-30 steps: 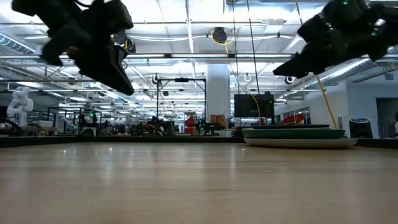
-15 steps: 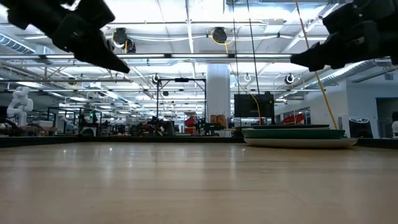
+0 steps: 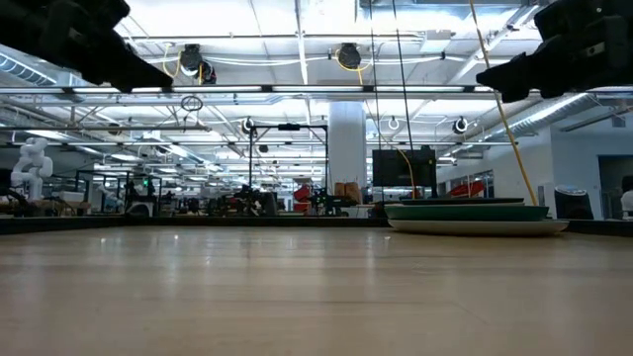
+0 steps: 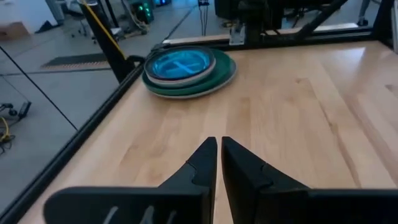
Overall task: Stack plastic plates
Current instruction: Return to Home Position
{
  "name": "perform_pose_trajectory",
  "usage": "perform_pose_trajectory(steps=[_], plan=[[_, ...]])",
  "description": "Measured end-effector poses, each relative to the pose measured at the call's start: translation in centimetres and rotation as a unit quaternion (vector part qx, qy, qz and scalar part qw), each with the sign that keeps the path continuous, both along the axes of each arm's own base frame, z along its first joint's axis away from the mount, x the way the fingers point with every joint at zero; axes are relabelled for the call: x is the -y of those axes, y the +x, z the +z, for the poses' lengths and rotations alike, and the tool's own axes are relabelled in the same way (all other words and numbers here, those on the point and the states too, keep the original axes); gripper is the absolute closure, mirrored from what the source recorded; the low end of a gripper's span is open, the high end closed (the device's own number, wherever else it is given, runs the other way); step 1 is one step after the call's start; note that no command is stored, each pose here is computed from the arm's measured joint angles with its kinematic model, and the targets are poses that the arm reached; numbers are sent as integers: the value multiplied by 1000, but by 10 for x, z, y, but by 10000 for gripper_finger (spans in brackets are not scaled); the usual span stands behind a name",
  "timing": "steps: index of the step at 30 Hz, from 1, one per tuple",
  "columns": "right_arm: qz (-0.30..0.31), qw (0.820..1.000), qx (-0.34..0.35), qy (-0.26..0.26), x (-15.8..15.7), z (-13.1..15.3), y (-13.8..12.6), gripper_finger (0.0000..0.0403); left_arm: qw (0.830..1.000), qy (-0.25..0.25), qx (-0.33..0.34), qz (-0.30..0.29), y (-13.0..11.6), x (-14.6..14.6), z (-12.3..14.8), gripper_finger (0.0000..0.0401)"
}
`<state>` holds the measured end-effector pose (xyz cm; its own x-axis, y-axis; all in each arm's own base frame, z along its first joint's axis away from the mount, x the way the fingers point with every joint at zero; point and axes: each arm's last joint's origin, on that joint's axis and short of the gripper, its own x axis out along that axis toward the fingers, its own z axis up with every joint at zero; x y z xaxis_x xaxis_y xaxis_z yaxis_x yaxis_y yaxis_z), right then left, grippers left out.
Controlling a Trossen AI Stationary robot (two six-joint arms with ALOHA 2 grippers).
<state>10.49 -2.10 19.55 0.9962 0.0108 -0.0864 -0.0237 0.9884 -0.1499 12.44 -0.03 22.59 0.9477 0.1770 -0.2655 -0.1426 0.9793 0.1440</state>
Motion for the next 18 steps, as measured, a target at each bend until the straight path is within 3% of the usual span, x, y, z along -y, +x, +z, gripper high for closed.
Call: perform_pose_trajectory(steps=[9,18], plan=[[-49,999,21,-7,0,3,-9,305,999,7,46,-2,-25,-1,9,371],[-93,995,29,-20,0,2,-19,305,998,13,59,-3,-29,-2,8,371]])
